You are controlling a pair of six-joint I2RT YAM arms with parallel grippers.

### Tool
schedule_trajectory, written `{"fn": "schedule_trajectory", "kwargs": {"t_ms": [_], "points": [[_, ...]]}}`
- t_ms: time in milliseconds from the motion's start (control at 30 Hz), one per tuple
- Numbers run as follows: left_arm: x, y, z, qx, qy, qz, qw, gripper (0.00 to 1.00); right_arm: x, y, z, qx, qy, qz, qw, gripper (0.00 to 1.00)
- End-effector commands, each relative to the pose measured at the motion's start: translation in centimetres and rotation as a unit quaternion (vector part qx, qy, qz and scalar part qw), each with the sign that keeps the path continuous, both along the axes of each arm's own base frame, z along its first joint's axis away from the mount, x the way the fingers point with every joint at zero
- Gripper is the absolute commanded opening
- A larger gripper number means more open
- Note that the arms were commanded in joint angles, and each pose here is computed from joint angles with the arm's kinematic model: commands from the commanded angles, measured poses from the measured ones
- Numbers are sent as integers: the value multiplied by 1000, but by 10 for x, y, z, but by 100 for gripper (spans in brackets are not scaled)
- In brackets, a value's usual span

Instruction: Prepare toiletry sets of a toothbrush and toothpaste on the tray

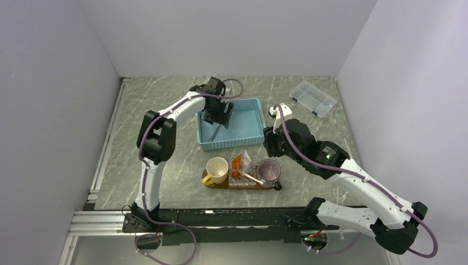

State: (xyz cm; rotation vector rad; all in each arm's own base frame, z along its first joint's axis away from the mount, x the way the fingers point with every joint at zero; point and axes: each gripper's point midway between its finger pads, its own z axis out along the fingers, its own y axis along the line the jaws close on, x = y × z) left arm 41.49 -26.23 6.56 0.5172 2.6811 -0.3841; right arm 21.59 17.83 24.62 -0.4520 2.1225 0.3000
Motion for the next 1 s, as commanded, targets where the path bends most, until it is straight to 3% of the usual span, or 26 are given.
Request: {"fn": "schedule_trajectory", "kwargs": {"t_ms": [0,333,633,867,967], "points": [[5,-1,0,-13,7,-8,1000,81,5,4,10,16,-18,7,1000,44],[-3,5,-26,-6,37,-4,999,76,11,4,6,16,-13,8,1000,44],[-12,13,-43,10,56,4,998,65,10,5,4,19,-9,8,1000,44],[-15,20,-46,25,60,17,998,49,9,5,3,23,-6,10,1000,44],[-18,22,-47,26,60,19,998,34,8,4,4,25,-6,10,1000,43]]}}
